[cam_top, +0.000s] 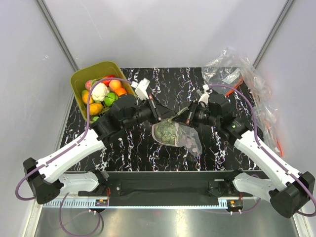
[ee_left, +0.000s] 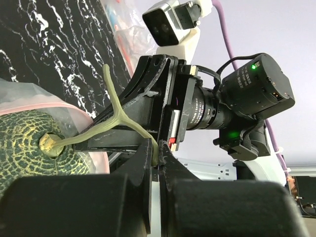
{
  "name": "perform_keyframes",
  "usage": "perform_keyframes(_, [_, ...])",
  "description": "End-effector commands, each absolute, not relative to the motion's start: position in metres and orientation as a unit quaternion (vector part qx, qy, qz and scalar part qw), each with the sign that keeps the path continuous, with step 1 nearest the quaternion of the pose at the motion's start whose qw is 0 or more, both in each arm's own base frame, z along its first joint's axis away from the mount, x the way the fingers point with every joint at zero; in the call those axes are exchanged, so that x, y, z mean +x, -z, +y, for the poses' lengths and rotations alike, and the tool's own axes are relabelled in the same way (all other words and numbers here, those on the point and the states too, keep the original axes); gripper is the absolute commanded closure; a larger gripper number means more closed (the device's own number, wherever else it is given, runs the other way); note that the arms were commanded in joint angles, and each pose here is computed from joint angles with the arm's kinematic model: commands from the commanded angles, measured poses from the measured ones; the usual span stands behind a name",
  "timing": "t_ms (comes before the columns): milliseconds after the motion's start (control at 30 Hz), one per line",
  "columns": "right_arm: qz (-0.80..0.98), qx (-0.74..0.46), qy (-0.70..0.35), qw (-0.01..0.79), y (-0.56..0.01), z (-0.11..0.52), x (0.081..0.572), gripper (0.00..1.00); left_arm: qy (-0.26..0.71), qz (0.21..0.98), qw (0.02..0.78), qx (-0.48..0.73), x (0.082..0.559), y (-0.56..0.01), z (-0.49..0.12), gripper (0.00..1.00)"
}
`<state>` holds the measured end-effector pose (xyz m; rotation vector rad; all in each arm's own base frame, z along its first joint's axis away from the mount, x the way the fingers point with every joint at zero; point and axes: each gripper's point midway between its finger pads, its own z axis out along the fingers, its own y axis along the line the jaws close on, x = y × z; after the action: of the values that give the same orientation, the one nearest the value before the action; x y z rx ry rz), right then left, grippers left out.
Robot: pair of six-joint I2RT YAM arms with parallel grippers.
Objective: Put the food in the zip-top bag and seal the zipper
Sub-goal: Place the fake fruit in the zipper food storage bag.
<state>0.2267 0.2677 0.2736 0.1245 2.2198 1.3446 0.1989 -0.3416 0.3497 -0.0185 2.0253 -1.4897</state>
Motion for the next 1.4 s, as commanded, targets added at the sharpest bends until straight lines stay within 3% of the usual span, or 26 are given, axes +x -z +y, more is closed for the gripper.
perform_keyframes(0, [0.788,0.034,-0.54,0.295,-0.308,0.269,0.228,1.0,0.592,0.735,0.33,0.012,0.197,-0.372,-0.341,1.0])
perform_keyframes(500, [0.804,0.102,-0.506,0.296,-0.284,0.229,0.241,1.0,0.618,0.697,0.363,0.013,0.179,-0.38,-0.303,1.0])
perform_keyframes(1067, [0.806,0.102,-0.492,0.314,-0.286,0.219,0.244,1.0,0.488,0.814,0.314,0.012,0.186,-0.3,-0.287,1.0])
perform_keyframes(1367, [0.812,0.094,-0.48,0.319,-0.285,0.216,0.244,1.0,0.413,0.845,0.331,0.078,0.197,-0.31,-0.281,1.0])
